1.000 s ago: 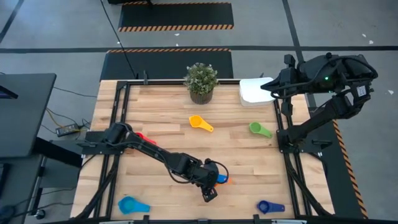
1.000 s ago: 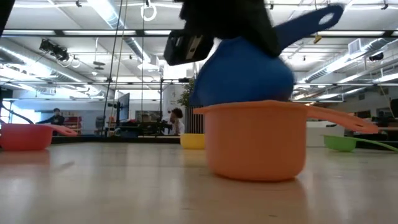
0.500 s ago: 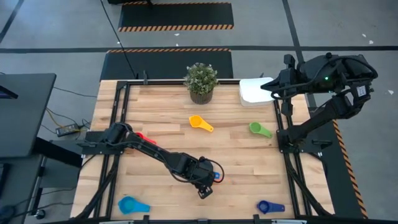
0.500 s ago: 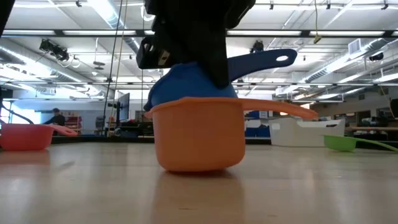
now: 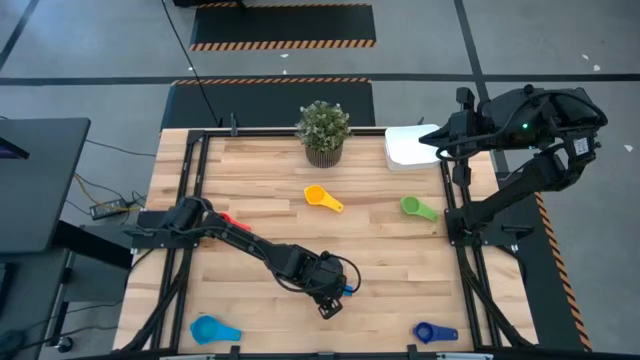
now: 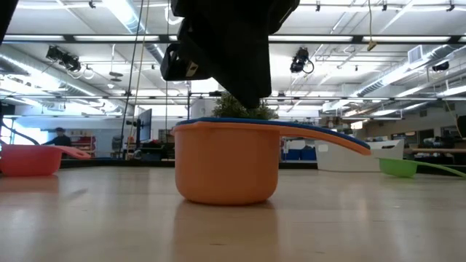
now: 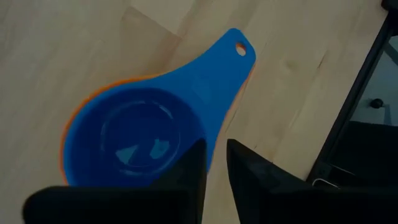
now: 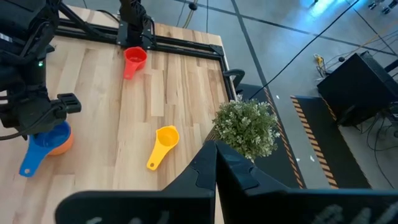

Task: Nest measuring cups in basket
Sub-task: Stack the red measuring cup on top of the blue measuring cup

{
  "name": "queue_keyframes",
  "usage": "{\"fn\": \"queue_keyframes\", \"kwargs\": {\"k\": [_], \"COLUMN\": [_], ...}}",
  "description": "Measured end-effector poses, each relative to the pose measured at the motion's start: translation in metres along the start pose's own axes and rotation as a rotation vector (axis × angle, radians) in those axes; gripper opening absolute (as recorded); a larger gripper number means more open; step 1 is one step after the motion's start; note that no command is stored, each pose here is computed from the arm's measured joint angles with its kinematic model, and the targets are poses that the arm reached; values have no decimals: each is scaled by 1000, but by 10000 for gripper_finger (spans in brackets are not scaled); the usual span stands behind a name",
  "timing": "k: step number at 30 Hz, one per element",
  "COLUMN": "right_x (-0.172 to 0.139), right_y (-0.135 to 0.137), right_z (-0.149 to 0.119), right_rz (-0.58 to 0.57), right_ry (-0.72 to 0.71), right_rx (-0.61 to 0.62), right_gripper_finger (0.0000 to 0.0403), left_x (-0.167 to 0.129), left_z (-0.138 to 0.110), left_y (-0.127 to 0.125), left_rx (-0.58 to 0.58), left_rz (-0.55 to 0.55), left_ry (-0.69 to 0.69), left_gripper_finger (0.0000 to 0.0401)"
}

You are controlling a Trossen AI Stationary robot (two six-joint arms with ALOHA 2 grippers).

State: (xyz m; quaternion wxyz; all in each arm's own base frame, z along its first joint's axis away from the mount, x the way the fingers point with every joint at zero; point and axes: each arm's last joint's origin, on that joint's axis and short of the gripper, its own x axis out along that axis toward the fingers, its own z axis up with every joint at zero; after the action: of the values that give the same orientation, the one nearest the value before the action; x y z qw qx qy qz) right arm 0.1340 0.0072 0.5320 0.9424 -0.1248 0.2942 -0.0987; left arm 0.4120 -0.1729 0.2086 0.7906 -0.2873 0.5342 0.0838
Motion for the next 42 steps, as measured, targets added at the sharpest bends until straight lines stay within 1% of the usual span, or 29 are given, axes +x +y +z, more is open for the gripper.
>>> {"fn": "queue_keyframes", "kwargs": {"k": [4,6,9,12,15,17,21,25,28,30,31,34,35,37,42], "right_x": [0,0,0,0,1,3,12,26,38,45,49,61,66,75,97], "right_y": [0,1,1,1,2,3,6,11,13,13,13,14,14,15,19], "right_z": [0,0,0,0,0,1,5,10,14,17,19,25,27,30,35], "right_rz": [8,25,42,47,52,53,56,60,47,23,16,0,-3,3,81], "right_ry": [-1,-2,-4,-5,-2,4,27,59,77,81,87,85,84,90,111], "right_rx": [-19,-28,-34,-31,-30,-31,-40,-50,-37,5,27,54,57,64,73], "right_gripper_finger": [7,7,7,7,6,5,5,5,5,5,5,5,5,5,5], "left_x": [-13,-22,-43,-73,-105,-128,-167,-194,-206,-213,-215,-220,-223,-225,-223], "left_z": [3,5,9,12,9,6,-5,-19,-32,-42,-46,-56,-60,-66,-92], "left_y": [1,3,7,16,26,32,44,56,67,72,73,73,75,80,103], "left_rx": [30,23,-4,-54,-124,-173,-258,-327,-372,-398,-411,-385,-379,-394,-442], "left_rz": [-37,-36,-29,15,87,115,185,262,350,414,426,371,371,393,428], "left_ry": [25,25,7,-24,-78,-126,-209,-224,-176,-128,-108,-88,-86,-78,-48], "left_gripper_finger": [55,46,25,6,6,5,3,2,2,1,1,1,1,1,1]}}
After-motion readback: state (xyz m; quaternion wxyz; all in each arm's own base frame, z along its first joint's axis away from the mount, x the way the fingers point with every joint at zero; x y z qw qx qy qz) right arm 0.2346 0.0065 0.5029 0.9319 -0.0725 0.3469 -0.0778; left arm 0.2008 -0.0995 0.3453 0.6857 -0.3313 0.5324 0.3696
